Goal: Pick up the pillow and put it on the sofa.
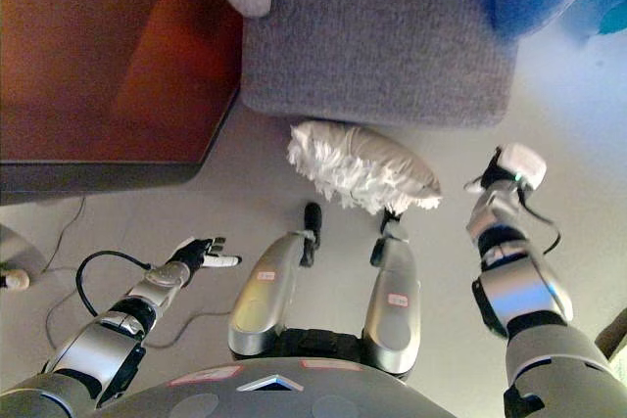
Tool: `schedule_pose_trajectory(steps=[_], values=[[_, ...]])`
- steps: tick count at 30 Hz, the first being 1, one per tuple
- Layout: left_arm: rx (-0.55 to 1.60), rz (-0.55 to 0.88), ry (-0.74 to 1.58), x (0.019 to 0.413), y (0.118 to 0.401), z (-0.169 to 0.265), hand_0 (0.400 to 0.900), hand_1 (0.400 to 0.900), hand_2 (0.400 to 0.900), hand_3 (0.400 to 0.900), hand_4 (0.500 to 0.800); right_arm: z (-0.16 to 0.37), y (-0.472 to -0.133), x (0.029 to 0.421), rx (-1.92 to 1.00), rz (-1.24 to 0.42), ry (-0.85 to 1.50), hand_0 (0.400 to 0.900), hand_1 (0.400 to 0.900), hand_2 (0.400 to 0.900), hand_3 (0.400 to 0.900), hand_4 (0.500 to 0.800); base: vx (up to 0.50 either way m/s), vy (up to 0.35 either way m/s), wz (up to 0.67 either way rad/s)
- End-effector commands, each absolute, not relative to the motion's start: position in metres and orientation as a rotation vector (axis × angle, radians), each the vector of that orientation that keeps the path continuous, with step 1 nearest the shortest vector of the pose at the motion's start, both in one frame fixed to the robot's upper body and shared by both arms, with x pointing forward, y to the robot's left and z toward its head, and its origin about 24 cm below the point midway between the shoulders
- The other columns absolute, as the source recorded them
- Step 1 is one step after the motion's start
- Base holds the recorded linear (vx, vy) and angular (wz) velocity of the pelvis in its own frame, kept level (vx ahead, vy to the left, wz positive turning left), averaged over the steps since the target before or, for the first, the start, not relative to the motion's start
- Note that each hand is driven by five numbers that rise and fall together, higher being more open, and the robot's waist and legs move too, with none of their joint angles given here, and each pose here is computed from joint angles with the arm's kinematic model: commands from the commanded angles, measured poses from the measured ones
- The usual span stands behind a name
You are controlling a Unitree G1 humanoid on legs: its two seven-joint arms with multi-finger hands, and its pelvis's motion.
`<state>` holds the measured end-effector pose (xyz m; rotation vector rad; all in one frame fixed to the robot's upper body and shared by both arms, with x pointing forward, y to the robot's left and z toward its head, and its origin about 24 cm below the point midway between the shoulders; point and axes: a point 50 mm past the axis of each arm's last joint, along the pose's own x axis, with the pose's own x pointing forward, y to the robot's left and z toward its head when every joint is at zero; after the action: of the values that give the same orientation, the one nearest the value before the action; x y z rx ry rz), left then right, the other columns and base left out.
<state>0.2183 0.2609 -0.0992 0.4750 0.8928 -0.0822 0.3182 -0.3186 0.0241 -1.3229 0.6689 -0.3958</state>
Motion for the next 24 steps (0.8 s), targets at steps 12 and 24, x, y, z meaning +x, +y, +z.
schedule_pose_trajectory(steps=[12,24], values=[[0.342,-0.066,0.511,0.263,0.254,-0.043,0.9,0.9,0.9,0.9,0.8,0.102,-0.383,0.323,-1.173,-0.52,0.706,0.9,0.9,0.9,0.9,0.8,-0.057,0.026,0.11],[0.269,-0.068,0.447,0.262,0.231,-0.047,0.9,0.9,0.9,0.9,0.8,0.12,-0.368,0.343,-1.109,-0.489,0.587,0.9,0.9,0.9,0.9,0.8,-0.01,0.066,0.0]])
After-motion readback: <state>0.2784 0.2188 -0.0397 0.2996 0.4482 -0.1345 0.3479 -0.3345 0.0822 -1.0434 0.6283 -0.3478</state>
